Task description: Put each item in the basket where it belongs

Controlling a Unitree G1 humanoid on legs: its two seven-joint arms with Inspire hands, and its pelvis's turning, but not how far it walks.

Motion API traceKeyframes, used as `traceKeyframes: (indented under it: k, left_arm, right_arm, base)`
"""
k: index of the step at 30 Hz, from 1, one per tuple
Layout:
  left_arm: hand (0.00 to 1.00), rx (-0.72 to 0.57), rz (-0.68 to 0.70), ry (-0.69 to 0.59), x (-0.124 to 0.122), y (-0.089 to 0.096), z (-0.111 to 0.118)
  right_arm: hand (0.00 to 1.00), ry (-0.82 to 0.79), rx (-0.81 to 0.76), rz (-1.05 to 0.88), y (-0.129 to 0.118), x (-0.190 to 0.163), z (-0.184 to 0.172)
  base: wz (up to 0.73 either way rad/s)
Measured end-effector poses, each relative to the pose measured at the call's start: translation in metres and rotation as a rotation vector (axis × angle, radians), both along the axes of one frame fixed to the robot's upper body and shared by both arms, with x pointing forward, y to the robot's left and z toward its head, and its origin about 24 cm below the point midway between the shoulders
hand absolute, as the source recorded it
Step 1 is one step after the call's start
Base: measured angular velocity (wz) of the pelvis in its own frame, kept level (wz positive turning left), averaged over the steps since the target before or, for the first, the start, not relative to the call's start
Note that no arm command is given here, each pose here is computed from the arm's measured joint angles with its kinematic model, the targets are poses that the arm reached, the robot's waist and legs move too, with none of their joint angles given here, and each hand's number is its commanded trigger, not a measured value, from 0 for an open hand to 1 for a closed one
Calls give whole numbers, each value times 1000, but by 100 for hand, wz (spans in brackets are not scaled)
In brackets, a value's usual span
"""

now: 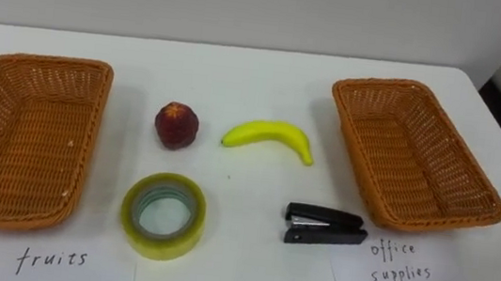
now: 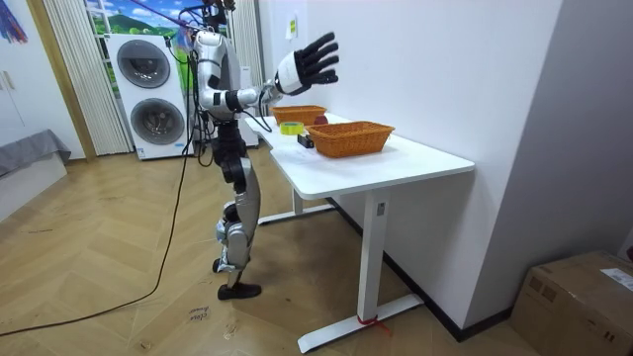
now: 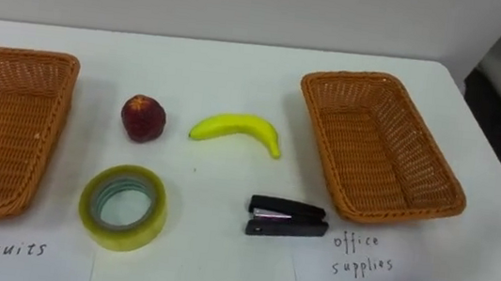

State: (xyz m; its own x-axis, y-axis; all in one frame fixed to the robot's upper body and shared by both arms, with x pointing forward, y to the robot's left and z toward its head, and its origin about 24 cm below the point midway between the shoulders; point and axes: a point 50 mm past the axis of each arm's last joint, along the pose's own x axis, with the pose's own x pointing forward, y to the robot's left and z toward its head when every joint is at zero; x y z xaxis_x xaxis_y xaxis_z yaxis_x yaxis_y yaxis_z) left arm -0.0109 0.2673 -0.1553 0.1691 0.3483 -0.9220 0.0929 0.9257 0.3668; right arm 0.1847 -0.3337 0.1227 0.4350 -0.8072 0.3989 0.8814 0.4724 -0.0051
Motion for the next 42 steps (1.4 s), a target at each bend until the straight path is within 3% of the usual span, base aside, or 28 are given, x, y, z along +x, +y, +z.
traceKeyframes:
  k: [6,14,34,42]
  left_arm:
    - [0,-35,-14,5,1,-1,0]
    - [0,-58,-58,26,0,-2,-1]
    - [0,-119,-128,18,18,-2,-1]
    - [0,-119,-186,31,22,-5,-2]
  right_arm:
    - [0,9,-151,122,21,11,17]
    - [0,7,-211,356,55,38,28]
    - [0,215,-514,601,97,56,21]
    - [0,282,-548,741,113,60,14]
  base:
    - [0]
    - [5]
    - [6]
    - [1]
